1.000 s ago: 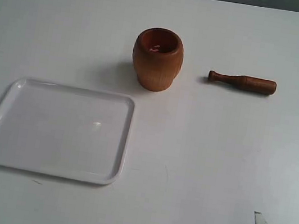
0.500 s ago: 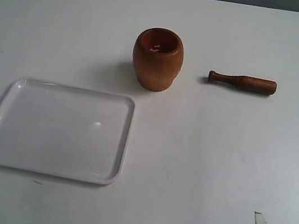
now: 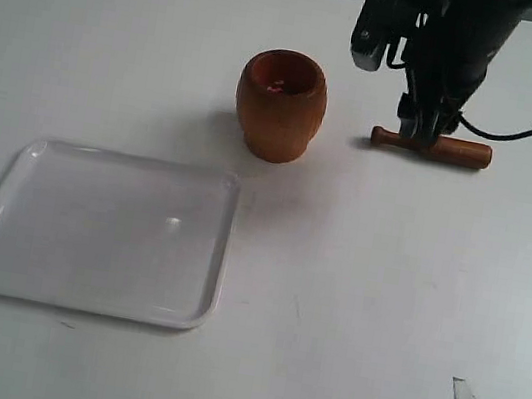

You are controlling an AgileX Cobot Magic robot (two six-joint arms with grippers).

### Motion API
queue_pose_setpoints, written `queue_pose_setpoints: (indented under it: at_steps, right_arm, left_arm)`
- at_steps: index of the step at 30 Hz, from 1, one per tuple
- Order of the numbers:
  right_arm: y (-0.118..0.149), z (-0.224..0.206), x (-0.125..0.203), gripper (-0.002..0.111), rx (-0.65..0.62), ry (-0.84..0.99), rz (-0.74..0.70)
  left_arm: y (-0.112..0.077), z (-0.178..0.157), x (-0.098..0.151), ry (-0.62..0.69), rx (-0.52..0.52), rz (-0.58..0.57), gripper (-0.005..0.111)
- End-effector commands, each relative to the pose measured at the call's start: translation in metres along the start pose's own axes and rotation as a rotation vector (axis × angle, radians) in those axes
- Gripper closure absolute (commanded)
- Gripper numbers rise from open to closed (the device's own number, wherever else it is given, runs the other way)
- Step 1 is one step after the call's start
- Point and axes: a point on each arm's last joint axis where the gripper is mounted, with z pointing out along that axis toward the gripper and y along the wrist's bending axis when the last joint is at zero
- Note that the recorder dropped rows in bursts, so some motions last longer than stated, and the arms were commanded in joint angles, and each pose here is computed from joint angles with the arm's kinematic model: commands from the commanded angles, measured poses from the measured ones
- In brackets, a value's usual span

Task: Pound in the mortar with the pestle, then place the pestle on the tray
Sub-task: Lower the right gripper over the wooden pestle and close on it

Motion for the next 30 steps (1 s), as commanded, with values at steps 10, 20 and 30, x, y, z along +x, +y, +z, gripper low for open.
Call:
queue_pose_setpoints:
  at_steps: [10, 20, 30]
  right_arm:
    - [-0.029, 0.077, 0.019, 0.056, -0.006, -0.024, 0.035]
    - [-0.032, 0.083, 0.017, 0.062, 0.003, -0.072, 0.015]
    - [-0.034, 0.1, 0.015, 0.074, 0.025, -0.086, 0.014]
  left_arm:
    - [-0.001, 0.0, 0.0, -0.007, 0.008, -0.012, 0.107]
    - [-0.001, 0.0, 0.0, -0.007, 0.008, -0.012, 0.107]
    - [-0.001, 0.0, 0.0, -0.007, 0.008, -0.012, 0.107]
